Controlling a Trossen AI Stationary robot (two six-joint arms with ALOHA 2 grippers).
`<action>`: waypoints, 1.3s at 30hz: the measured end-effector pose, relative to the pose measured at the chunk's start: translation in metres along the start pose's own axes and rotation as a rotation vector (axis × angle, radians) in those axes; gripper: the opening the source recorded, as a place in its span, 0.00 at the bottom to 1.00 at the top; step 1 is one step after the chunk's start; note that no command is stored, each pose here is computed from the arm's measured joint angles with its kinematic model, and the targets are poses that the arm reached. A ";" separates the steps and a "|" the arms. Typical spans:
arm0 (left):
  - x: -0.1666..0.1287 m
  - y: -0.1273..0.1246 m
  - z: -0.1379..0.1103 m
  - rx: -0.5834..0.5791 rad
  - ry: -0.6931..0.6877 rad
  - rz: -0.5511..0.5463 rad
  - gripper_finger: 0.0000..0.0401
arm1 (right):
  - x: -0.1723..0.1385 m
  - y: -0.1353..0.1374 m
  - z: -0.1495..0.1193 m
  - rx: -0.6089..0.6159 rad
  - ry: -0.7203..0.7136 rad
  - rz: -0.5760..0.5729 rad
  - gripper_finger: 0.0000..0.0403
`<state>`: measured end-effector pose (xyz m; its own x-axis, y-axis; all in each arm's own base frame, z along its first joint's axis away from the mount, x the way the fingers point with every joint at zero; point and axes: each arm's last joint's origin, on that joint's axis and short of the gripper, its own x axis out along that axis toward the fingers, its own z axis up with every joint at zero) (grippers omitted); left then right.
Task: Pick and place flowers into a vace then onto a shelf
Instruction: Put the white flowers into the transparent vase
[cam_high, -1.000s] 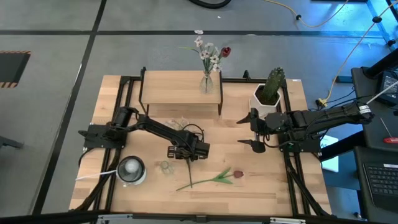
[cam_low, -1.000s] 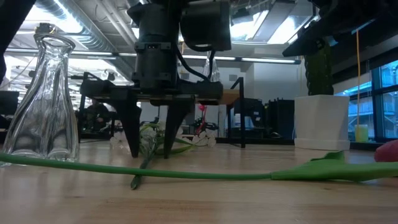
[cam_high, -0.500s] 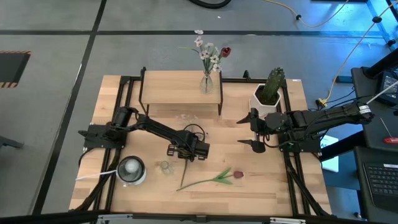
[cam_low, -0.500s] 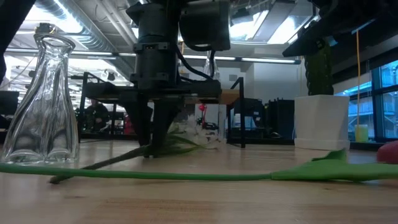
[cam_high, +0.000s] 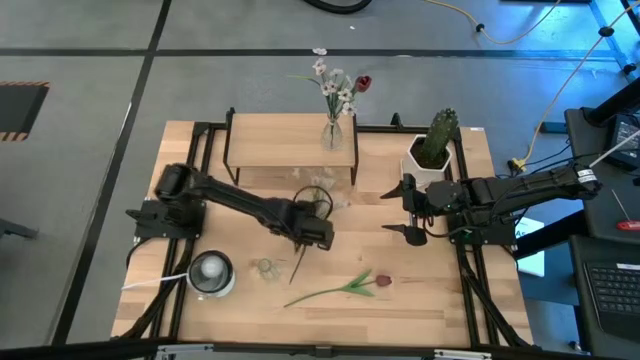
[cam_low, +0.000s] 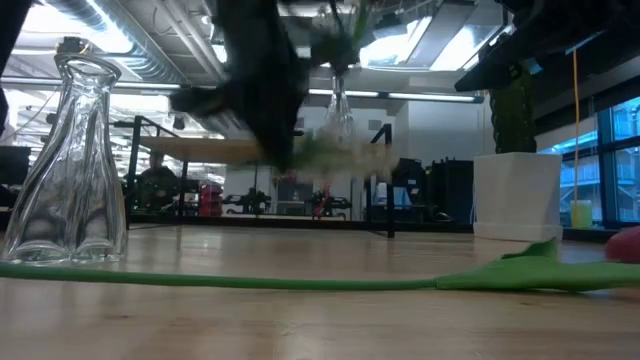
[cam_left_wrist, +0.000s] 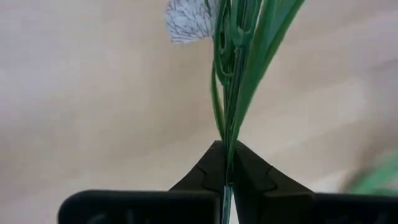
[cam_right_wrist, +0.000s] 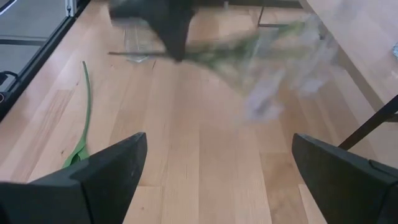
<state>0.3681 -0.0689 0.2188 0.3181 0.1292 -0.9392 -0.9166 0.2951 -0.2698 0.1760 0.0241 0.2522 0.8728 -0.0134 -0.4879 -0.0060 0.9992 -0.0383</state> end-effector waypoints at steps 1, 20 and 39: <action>-0.013 0.000 0.002 0.017 -0.040 -0.039 0.02 | 0.000 0.000 0.000 0.000 0.000 0.000 0.99; -0.193 0.051 -0.086 0.357 -0.996 -0.354 0.02 | 0.000 0.000 0.002 0.007 -0.018 -0.001 0.99; -0.193 0.114 -0.103 0.371 -0.866 -0.509 0.01 | -0.003 -0.002 0.024 0.050 -0.252 -0.063 0.99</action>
<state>0.1773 -0.1575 0.3472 0.8398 0.4942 -0.2248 -0.5427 0.7546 -0.3689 0.1852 0.0232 0.2749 0.9647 -0.0729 -0.2532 0.0712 0.9973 -0.0159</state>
